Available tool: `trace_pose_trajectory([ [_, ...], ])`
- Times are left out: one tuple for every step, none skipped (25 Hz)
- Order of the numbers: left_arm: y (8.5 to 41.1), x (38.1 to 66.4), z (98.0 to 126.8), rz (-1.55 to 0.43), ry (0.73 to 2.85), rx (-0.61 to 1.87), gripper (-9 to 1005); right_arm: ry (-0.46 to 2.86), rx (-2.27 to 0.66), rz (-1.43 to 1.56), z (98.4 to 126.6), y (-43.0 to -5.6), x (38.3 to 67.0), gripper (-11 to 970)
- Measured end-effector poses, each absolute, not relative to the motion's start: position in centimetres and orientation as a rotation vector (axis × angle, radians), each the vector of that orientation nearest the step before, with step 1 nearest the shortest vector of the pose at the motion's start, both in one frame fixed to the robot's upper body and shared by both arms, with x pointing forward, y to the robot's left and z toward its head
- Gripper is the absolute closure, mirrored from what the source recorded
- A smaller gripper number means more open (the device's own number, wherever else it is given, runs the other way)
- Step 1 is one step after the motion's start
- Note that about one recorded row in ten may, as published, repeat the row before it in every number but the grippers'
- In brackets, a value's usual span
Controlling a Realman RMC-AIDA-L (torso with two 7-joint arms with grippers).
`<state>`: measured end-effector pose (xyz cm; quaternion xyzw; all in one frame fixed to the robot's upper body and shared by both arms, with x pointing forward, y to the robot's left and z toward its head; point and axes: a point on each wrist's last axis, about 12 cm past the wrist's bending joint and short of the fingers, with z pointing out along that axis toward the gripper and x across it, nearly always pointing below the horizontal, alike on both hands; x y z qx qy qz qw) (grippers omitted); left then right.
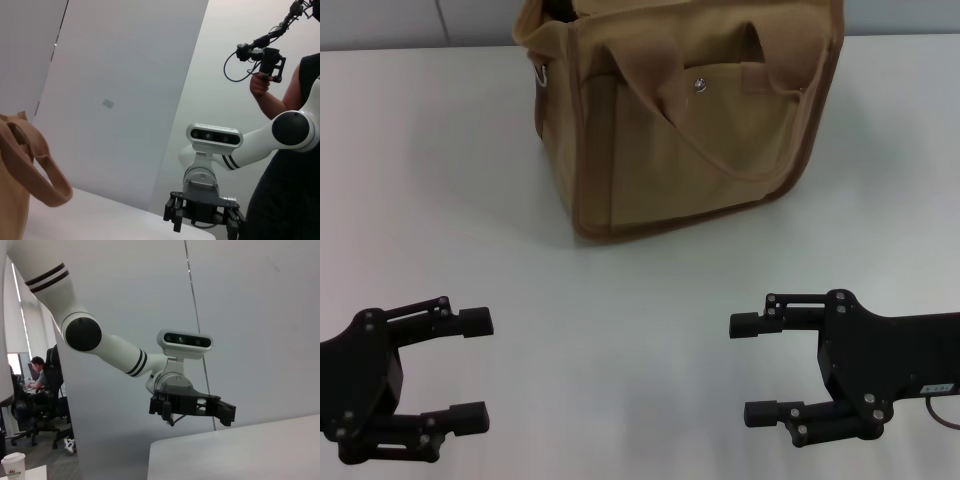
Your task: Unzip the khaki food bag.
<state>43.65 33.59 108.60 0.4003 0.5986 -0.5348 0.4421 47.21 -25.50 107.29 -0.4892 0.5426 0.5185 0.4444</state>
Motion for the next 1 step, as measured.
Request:
trace_pose_trajectory([
  [33.56, 43.73, 108.64, -1.327, 1.484, 0.996, 139, 1.345, -1.214, 1.287, 107.33, -25.46, 47.27, 227],
])
